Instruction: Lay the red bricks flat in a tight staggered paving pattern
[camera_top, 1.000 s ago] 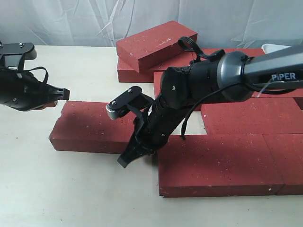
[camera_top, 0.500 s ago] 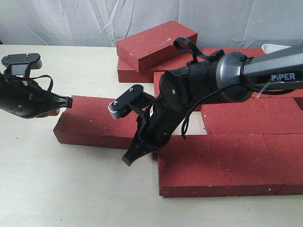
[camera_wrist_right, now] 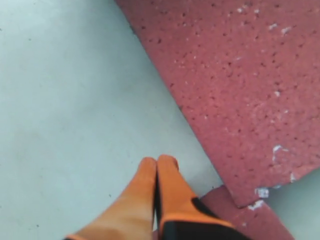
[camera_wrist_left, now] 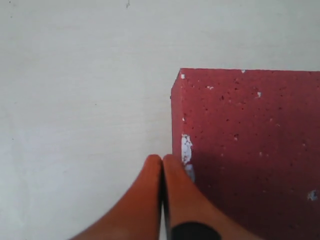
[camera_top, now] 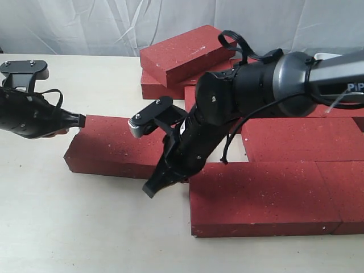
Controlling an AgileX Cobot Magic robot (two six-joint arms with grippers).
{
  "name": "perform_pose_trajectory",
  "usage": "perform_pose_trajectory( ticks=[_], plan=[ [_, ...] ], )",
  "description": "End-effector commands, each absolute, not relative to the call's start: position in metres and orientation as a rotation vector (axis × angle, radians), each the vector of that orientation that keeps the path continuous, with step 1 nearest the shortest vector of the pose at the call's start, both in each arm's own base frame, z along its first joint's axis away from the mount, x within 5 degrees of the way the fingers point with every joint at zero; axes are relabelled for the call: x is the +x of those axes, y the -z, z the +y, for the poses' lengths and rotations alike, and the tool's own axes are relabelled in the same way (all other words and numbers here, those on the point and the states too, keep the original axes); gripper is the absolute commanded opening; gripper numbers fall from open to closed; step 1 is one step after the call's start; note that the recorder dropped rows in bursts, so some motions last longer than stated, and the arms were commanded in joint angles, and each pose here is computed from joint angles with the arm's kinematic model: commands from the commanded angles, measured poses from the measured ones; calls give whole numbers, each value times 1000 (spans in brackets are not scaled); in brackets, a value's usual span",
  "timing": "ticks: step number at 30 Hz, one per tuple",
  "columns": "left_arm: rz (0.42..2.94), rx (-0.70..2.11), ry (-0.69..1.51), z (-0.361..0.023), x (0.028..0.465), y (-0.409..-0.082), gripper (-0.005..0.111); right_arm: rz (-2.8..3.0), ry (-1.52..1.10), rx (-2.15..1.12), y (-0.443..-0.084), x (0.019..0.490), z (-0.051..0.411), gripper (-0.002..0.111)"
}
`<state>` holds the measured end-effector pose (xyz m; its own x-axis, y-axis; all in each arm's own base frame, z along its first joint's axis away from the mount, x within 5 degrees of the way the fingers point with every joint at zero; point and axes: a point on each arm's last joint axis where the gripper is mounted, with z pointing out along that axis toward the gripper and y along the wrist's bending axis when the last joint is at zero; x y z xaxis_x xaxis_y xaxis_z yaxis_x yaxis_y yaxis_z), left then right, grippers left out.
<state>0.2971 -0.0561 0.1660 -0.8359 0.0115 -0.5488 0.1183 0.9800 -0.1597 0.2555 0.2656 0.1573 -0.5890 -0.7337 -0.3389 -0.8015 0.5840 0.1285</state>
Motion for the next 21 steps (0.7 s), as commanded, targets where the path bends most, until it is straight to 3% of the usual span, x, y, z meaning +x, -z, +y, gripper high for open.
perform_pose_trajectory(
  ticks=[1,8,21],
  plan=[
    [2537,99,219,-51,299,-166,0,2569,-351,-1295,-141,261,266,-1],
    [2547,4,198,-31,302,-163,0,2543,-317,-1313,-135,264,266,-1],
    [2746,11,222,-42,301,-106,0,2540,-251,-1287,-135,268,264,-1]
  ],
)
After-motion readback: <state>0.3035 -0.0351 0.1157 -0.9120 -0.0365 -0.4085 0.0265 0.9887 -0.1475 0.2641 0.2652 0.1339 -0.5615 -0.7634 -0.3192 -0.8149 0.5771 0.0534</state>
